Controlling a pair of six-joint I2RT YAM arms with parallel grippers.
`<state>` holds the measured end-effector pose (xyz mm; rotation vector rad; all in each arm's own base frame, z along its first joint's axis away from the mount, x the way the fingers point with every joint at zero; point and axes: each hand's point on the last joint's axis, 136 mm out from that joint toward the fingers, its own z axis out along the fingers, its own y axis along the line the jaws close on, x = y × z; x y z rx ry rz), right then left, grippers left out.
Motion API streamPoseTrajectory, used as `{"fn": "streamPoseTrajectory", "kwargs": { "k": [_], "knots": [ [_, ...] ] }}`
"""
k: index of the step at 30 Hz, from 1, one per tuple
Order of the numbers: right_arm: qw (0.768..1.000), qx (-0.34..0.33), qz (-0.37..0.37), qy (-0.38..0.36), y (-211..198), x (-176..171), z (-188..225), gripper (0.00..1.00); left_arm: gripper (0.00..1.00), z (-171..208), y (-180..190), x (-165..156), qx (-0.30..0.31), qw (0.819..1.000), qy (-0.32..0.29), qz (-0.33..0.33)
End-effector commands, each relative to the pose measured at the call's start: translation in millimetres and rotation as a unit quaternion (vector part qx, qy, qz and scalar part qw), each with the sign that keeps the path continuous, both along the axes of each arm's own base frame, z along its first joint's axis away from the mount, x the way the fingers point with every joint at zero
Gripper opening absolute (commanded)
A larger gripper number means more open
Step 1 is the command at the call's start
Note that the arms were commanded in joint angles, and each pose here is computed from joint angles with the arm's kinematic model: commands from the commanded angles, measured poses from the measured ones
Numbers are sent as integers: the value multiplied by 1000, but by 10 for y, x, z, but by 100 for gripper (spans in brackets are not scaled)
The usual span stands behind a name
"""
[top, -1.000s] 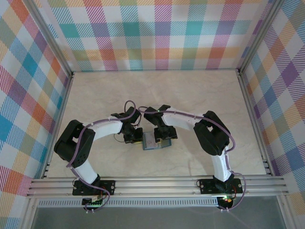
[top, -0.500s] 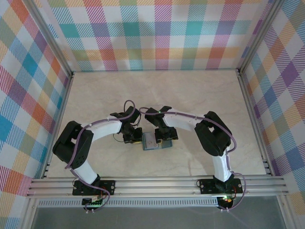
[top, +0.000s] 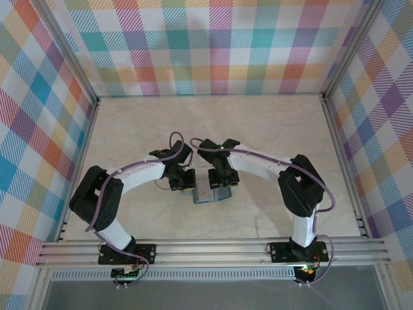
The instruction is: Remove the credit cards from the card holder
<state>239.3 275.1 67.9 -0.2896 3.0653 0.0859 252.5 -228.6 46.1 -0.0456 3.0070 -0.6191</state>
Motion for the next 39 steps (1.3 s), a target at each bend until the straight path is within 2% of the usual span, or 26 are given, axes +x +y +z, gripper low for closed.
{"fn": "streamPoseTrajectory", "kwargs": {
  "k": [1,4,6,9,19,28,35,39],
  "knots": [
    [996,84,0,13,236,14,120,43,9,97,-119,-29,-17,1000,3,-3],
    [988,153,-6,32,401,21,81,26,6,89,-179,-50,-22,1000,5,-7],
    [979,198,-16,43,483,62,38,21,4,84,-215,-59,-25,1000,5,-8],
    [968,239,-29,65,545,89,-35,19,3,60,-269,-67,-34,999,12,-8],
    [965,242,-42,90,506,123,-269,23,4,-39,-399,-92,-50,998,33,-8],
    [969,223,-48,98,455,105,-433,23,4,-146,-296,-122,-17,999,39,-10],
    [976,190,-54,94,323,83,-514,37,4,-245,-154,-142,25,999,40,-14],
    [976,191,-54,87,314,92,-451,40,4,-268,-88,-149,42,998,37,-17]
  ]
}}
